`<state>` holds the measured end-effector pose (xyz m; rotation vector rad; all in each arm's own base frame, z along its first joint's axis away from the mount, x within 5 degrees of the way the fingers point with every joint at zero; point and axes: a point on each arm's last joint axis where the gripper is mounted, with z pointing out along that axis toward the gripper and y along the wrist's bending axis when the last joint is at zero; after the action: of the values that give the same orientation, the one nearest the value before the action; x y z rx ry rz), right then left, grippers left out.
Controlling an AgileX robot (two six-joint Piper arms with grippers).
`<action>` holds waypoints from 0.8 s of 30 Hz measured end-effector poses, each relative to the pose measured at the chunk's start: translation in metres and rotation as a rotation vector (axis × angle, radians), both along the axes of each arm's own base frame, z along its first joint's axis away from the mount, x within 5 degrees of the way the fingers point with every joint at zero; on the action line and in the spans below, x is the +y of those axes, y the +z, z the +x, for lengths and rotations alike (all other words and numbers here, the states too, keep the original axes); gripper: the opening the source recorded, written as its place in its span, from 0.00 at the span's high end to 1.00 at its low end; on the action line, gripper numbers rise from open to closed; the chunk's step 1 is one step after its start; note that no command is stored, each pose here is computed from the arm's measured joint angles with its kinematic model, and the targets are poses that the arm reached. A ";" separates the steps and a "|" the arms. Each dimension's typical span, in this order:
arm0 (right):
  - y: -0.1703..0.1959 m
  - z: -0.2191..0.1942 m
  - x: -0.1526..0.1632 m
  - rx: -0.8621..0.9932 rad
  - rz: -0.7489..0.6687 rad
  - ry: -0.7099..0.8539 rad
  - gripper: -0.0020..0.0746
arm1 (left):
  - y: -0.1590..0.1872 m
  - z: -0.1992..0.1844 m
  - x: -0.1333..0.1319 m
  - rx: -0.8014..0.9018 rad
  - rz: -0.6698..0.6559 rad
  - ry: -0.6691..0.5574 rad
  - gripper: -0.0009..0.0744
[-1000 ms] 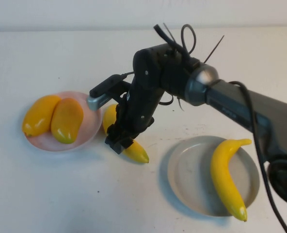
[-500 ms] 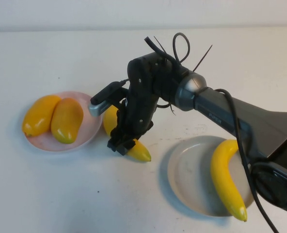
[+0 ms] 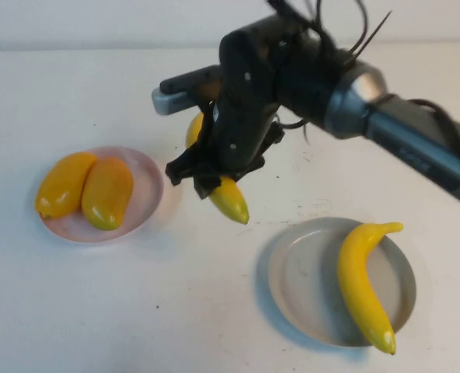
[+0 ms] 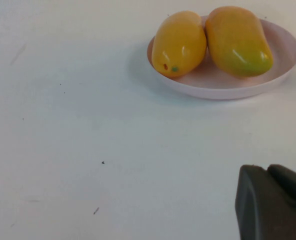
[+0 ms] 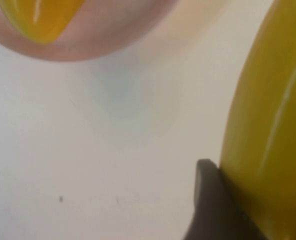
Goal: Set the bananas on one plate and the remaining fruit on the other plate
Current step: Put another type of fruit in the right plate
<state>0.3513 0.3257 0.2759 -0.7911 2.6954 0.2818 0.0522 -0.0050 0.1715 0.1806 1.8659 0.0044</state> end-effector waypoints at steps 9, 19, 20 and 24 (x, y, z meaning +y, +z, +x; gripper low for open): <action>0.025 -0.070 -0.075 0.058 -0.084 -0.231 0.58 | 0.000 0.000 0.000 0.000 0.000 0.000 0.99; -0.039 -0.108 -0.104 0.165 -0.034 -0.349 0.58 | 0.000 0.000 0.000 0.000 0.000 0.000 0.99; -0.041 -0.108 -0.103 0.168 -0.031 -0.351 0.58 | 0.000 0.000 0.000 0.000 0.000 0.000 0.99; -0.051 -0.105 -0.100 0.208 -0.019 -0.377 0.55 | 0.000 0.000 0.000 0.000 0.000 0.000 0.99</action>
<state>0.2464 0.2257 0.2248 -0.2567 2.9723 0.2595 0.0522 -0.0050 0.1715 0.1806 1.8659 0.0044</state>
